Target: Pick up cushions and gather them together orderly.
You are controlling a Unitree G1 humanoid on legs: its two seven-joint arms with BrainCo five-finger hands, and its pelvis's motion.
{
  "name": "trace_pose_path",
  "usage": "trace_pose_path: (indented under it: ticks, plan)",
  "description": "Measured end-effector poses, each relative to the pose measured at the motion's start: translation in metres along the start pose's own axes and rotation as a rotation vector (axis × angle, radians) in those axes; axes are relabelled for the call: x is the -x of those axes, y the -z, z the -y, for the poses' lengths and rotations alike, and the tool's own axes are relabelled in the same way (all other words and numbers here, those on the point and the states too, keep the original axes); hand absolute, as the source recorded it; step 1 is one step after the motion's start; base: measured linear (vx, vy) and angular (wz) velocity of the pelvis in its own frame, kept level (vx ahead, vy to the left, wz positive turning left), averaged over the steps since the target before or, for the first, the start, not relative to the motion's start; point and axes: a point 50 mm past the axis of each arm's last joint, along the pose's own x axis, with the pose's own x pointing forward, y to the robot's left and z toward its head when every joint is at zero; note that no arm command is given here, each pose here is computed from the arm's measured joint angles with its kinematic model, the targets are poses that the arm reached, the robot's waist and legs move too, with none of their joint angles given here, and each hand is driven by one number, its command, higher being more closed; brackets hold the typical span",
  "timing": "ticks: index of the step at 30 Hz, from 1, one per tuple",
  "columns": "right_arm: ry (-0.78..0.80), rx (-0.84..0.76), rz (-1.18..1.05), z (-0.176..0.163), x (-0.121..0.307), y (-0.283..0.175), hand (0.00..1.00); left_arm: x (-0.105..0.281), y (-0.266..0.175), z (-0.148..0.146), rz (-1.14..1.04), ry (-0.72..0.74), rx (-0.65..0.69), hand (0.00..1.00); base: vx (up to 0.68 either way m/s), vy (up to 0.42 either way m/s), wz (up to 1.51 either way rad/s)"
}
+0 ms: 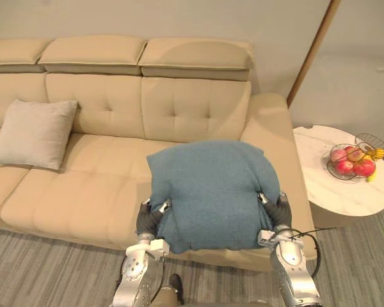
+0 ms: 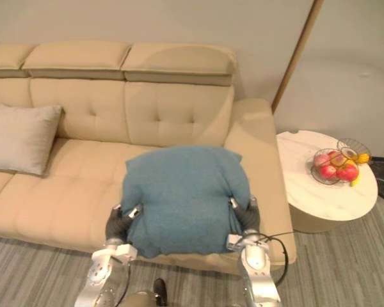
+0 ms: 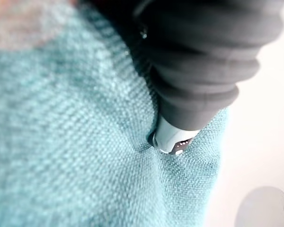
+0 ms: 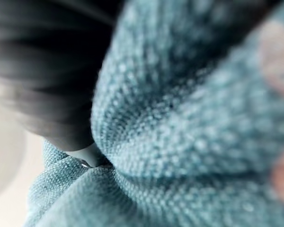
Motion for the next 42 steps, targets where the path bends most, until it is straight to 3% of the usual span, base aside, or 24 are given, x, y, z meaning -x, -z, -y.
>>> trace_pose_path:
  ticks: [4, 19, 35, 38, 42]
  plan:
    - [-0.020, -0.032, -0.015, -0.008, 0.002, 0.003, 1.00, 0.002, -0.001, -0.009, -0.003, -0.023, -0.014, 1.00, 0.04, 0.100, 0.14]
    - [0.000, 0.005, 0.080, 0.004, 0.003, -0.018, 1.00, 0.000, 0.002, 0.003, -0.014, 0.044, 0.005, 1.00, 0.14, 0.000, 0.05]
    - [0.041, -0.010, 0.030, 0.008, 0.011, -0.007, 1.00, 0.006, 0.001, 0.003, -0.025, 0.102, -0.086, 1.00, 0.04, 0.089, -0.07]
    - [0.046, -0.004, 0.053, 0.006, 0.006, -0.012, 1.00, 0.001, -0.005, 0.007, 0.011, 0.104, -0.106, 1.00, -0.01, -0.010, -0.04]
    - [0.039, -0.024, 0.217, -0.010, -0.025, -0.053, 1.00, -0.028, -0.043, 0.023, 0.178, 0.111, -0.098, 1.00, -0.08, -0.002, -0.07]
